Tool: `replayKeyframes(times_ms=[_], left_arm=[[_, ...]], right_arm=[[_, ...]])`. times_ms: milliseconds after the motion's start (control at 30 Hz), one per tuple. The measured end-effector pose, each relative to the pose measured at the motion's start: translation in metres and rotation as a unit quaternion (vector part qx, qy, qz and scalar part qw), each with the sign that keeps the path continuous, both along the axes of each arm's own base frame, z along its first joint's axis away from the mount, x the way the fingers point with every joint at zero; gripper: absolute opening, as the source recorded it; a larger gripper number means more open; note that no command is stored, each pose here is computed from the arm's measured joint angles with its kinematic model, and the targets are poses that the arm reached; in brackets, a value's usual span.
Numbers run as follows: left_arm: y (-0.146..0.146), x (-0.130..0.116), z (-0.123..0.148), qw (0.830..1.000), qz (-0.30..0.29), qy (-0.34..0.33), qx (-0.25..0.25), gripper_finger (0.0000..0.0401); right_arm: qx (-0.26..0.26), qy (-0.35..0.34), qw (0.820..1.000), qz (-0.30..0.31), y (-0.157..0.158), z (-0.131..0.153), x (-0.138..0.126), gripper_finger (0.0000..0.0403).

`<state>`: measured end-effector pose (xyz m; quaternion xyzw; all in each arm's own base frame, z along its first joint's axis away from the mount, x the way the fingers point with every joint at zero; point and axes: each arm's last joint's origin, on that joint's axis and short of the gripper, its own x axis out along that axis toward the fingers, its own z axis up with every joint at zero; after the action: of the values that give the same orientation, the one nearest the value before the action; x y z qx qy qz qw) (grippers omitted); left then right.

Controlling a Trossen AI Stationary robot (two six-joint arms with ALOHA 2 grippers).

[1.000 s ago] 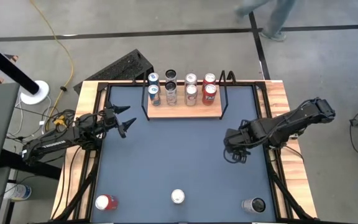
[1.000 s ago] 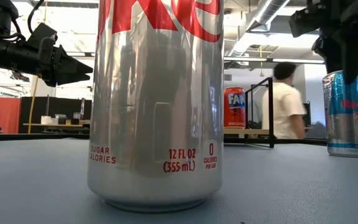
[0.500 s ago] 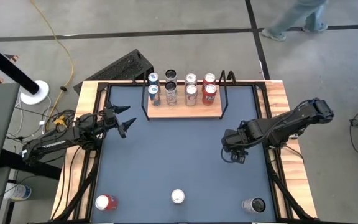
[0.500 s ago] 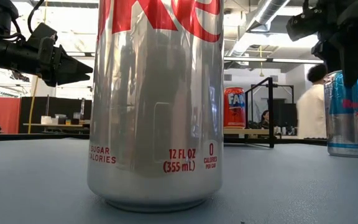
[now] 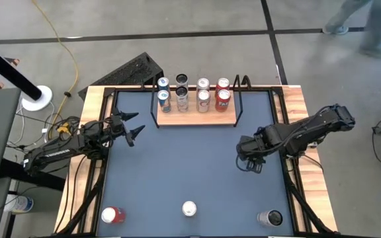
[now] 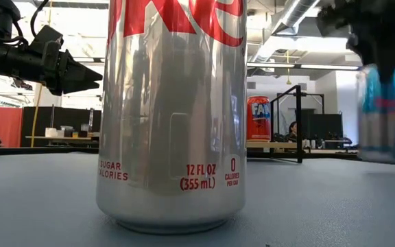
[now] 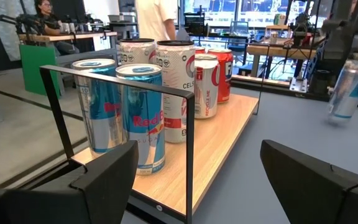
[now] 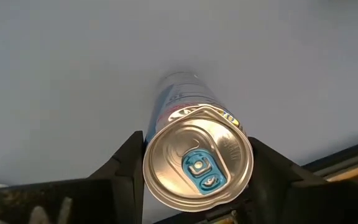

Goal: Place canned beverage on shelf
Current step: Put the blue soda can onto the shelf aligned with the other blue soda cans

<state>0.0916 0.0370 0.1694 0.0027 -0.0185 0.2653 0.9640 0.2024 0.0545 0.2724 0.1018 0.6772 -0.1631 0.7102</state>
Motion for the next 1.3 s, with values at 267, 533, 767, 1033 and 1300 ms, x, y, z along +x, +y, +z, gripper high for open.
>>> replayKeyframes(times_ms=[267,533,767,1033,1300], left_arm=[[0.0,0.0,0.0,1.0,0.0,0.0,0.0,0.0327],[0.0,0.0,0.0,1.0,0.0,0.0,0.0,0.0327],[0.0,0.0,0.0,1.0,0.0,0.0,0.0,0.0327],[0.0,0.0,0.0,1.0,0.0,0.0,0.0,0.0327],[0.0,0.0,0.0,1.0,0.0,0.0,0.0,0.0327]], right_arm=[[0.016,-0.09,0.996,-0.023,-0.019,0.048,0.024,0.0194],[-0.013,-0.114,0.993,0.019,-0.061,0.073,0.093,0.0193],[-0.028,-0.123,0.989,0.079,-0.11,0.074,0.161,0.0193],[-0.027,-0.134,0.985,0.106,-0.163,0.054,0.216,0.0195],[-0.024,-0.101,0.988,0.115,-0.186,0.034,0.222,0.0195]])
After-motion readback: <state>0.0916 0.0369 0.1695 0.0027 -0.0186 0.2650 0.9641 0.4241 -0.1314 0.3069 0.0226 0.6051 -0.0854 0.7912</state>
